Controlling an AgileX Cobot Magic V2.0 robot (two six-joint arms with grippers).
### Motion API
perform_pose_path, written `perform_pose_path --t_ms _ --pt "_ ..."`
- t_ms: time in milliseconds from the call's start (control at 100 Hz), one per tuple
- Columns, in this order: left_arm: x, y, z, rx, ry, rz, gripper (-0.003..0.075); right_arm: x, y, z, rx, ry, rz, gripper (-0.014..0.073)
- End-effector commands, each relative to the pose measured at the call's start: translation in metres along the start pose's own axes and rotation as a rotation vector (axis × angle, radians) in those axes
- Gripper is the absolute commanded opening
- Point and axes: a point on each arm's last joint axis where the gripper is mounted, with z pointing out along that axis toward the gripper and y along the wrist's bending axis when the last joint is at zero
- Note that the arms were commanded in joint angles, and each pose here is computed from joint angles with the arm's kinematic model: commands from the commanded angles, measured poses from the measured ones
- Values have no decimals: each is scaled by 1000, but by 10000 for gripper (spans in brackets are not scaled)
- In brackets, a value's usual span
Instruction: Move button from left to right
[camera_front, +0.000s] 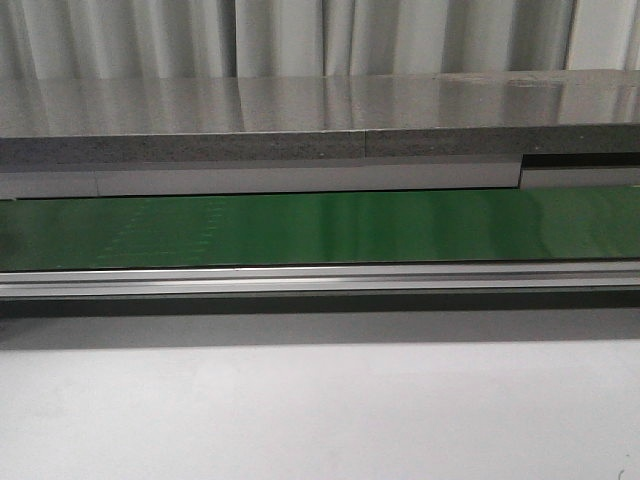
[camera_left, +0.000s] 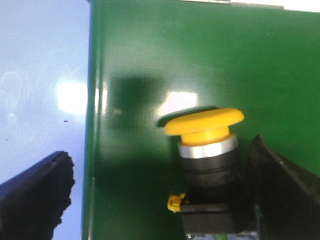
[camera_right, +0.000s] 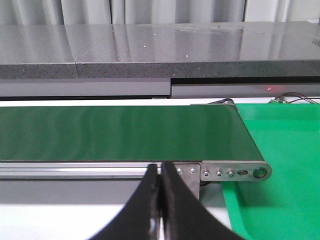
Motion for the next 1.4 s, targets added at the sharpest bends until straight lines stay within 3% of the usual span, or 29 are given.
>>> perform_pose_path --t_ms 0,220,500,720,930,1190,1390 --pt "-10 -6 -26 18 -98 -4 689 -14 0 -3 -1 -118 -11 -68" --pt "-11 -21 -46 123 -159 39 689 -14 0 -3 -1 -118 -11 -68" --pt "-7 -44 -74 151 -232 112 689 -14 0 -3 -1 -118 -11 -68" --pt "5 -67 -112 175 -401 183 689 -14 0 -3 -1 -118 -11 -68" --pt "46 -78 -146 166 -615 216 689 -14 0 -3 -1 -118 -11 -68" --pt "111 -66 -180 125 -888 184 689 -14 0 -3 -1 -118 -11 -68" --pt "167 -56 -181 107 -1014 168 689 -14 0 -3 -1 -118 -11 -68"
